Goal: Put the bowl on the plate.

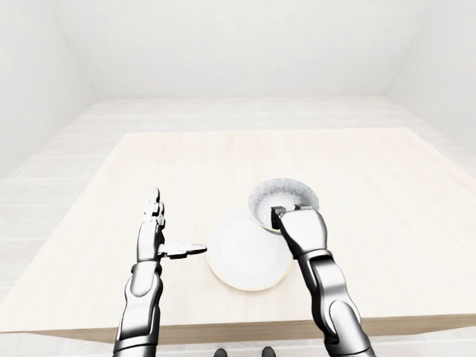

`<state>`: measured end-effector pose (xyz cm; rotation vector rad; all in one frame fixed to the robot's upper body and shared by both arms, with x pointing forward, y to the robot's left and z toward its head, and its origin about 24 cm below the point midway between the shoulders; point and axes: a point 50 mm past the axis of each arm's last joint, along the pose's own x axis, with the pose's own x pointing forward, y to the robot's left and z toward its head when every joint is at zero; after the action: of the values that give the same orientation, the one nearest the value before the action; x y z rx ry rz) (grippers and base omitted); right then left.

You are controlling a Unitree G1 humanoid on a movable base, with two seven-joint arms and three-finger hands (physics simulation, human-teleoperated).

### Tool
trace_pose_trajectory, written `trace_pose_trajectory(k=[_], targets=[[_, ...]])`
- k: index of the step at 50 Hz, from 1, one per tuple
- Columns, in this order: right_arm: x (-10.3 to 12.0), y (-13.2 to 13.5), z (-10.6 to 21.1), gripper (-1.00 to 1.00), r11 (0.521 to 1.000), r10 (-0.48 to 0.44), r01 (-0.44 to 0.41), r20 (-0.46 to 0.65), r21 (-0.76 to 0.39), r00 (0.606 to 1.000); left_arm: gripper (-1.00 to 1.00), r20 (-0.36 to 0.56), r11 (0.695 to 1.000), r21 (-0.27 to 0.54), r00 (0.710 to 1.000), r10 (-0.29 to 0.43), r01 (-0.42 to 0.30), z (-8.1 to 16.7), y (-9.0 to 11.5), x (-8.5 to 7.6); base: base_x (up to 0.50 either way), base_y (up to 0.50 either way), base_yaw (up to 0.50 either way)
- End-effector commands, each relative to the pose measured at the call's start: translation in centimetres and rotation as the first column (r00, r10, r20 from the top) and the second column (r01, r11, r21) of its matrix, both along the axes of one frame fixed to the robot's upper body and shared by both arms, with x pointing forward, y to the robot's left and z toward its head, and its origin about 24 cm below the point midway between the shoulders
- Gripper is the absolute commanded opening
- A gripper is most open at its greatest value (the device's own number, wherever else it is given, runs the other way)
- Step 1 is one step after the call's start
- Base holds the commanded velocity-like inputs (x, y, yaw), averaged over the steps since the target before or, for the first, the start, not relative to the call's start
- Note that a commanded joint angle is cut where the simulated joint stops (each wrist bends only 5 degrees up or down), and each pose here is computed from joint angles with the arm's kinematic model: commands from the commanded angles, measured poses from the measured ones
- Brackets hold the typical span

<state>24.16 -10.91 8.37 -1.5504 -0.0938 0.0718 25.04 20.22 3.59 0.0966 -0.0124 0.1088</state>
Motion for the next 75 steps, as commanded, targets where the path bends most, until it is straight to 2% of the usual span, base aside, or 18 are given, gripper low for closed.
trace_pose_trajectory(k=[1, 2, 10, 18, 27, 34, 43, 58, 75], targets=[[-0.1, 1.7, 0.4, -0.69, 0.999, 0.049, -0.048, 0.072, -0.017, 0.996, 1.00, 0.002, 1.000, 0.001, 1.000, -0.001, 0.001, 0.1, 0.0, 0.1, 0.00, 0.00, 0.00], [0.1, 2.8, 0.6, -0.69, 0.997, 0.081, -0.082, 0.081, 0.001, 0.993, 1.00, 0.011, 1.000, 0.003, 1.000, -0.001, 0.001, 0.3, 0.0, 0.2, 0.00, 0.00, 0.00], [-0.1, 3.7, 0.8, -0.69, 0.993, 0.113, -0.114, 0.094, 0.004, 0.989, 1.00, 0.022, 1.000, 0.006, 1.000, 0.000, 0.000, 0.6, 0.1, 0.2, 0.00, 0.00, 0.00], [-1.1, 4.6, 0.5, -0.67, 0.988, 0.149, -0.151, 0.113, 0.013, 0.982, 1.00, -0.003, 1.000, 0.003, 1.000, 0.005, -0.005, 0.0, 0.1, 0.3, 0.00, 0.00, 0.00], [-2.7, 5.5, 1.7, -0.68, 0.981, 0.191, -0.194, 0.168, 0.001, 0.967, 1.00, -0.017, 1.000, -0.003, 1.000, 0.005, -0.005, -0.4, 0.1, 0.2, 0.00, 0.00, 0.00], [-4.2, 6.2, 1.0, -0.68, 0.973, 0.225, -0.230, 0.176, 0.014, 0.958, 1.00, -0.014, 1.000, -0.007, 1.000, 0.006, -0.006, -0.3, 0.3, 0.0, 0.00, 0.00, 0.00], [-4.5, 7.1, -0.3, -0.68, 0.961, 0.269, -0.277, 0.154, 0.028, 0.951, 1.00, -0.012, 1.000, -0.006, 1.000, 0.007, -0.007, -0.3, 0.3, 0.0, 0.00, 0.00, 0.00], [-4.6, 7.3, -0.8, -0.68, 0.953, 0.294, -0.302, 0.163, 0.024, 0.942, 1.00, -0.013, 1.000, -0.005, 1.000, 0.008, -0.008, -0.3, 0.4, -0.1, 0.00, 0.00, 0.00], [-4.7, 7.1, -2.2, -0.68, 0.954, 0.288, -0.296, 0.129, 0.046, 0.949, 1.00, -0.009, 1.000, -0.003, 1.000, 0.006, -0.006, -0.2, 0.3, 0.0, 0.00, 0.00, 0.00]])
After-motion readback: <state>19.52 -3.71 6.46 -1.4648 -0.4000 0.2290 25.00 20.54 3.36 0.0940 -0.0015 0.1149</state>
